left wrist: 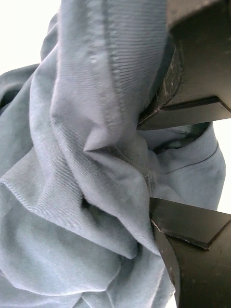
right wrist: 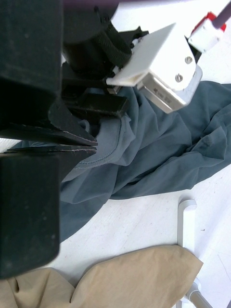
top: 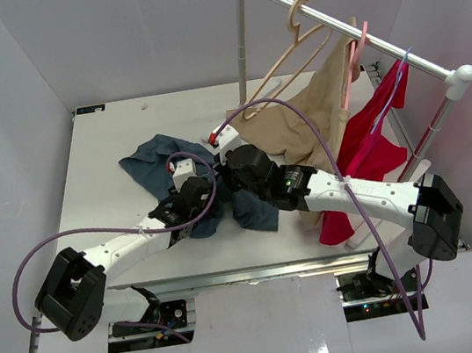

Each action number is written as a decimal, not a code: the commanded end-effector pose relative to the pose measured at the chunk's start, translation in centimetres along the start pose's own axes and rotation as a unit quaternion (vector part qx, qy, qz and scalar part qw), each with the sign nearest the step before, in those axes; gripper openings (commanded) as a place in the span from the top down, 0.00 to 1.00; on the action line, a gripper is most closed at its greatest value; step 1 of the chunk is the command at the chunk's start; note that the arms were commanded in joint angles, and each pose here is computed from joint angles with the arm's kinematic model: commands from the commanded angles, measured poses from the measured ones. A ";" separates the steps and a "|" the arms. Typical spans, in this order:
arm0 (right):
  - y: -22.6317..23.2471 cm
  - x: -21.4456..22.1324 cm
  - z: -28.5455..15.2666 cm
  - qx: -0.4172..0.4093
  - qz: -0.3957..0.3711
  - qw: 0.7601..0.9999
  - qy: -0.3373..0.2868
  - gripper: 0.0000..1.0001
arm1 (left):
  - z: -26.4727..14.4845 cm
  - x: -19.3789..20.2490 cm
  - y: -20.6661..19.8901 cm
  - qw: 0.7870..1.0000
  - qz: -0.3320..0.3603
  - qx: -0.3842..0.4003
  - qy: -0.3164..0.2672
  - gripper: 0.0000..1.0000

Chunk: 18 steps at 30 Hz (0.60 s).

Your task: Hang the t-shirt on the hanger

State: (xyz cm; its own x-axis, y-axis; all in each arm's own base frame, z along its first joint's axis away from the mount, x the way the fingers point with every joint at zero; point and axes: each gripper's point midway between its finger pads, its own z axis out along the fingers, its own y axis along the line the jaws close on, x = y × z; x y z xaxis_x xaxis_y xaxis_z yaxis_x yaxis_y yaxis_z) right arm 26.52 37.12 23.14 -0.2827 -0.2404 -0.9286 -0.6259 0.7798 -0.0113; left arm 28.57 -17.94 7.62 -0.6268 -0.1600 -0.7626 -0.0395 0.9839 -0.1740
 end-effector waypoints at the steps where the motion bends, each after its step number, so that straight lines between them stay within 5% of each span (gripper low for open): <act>1: 0.1 -2.8 -1.2 -0.008 0.019 0.999 -0.045 0.92 | 0.8 -1.0 0.6 0.999 -0.001 -0.041 -0.020 0.65; 4: -0.3 -2.4 -1.4 0.000 0.016 0.999 -0.043 0.92 | 0.7 -1.3 0.9 0.998 0.001 -0.052 -0.019 0.92; 6: -0.7 -2.0 -1.5 0.006 0.014 0.999 -0.041 0.92 | 0.1 -1.6 1.0 0.998 0.001 -0.053 -0.020 1.00; 11: -1.4 -1.0 -1.3 0.021 0.011 0.999 -0.032 0.92 | -2.6 -2.5 1.8 0.999 -0.004 -0.041 -0.024 1.00; 14: -1.8 -0.8 -0.7 0.028 0.011 0.999 -0.027 0.92 | -4.0 -2.9 2.7 0.999 -0.009 -0.040 -0.032 0.85; 18: -1.6 -0.6 -0.2 0.024 0.010 0.999 -0.022 0.92 | -5.6 -3.6 3.5 0.998 -0.020 -0.036 -0.052 0.81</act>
State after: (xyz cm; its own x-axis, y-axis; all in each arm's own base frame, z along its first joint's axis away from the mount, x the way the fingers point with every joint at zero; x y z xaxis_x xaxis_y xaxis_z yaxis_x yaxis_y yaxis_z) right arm 26.75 35.63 22.78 -0.2815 -0.2343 -0.9305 -0.5991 0.8004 -0.0202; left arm 27.39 -14.99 12.19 -0.5624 -0.1988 -0.8027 -0.1011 0.9799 -0.1718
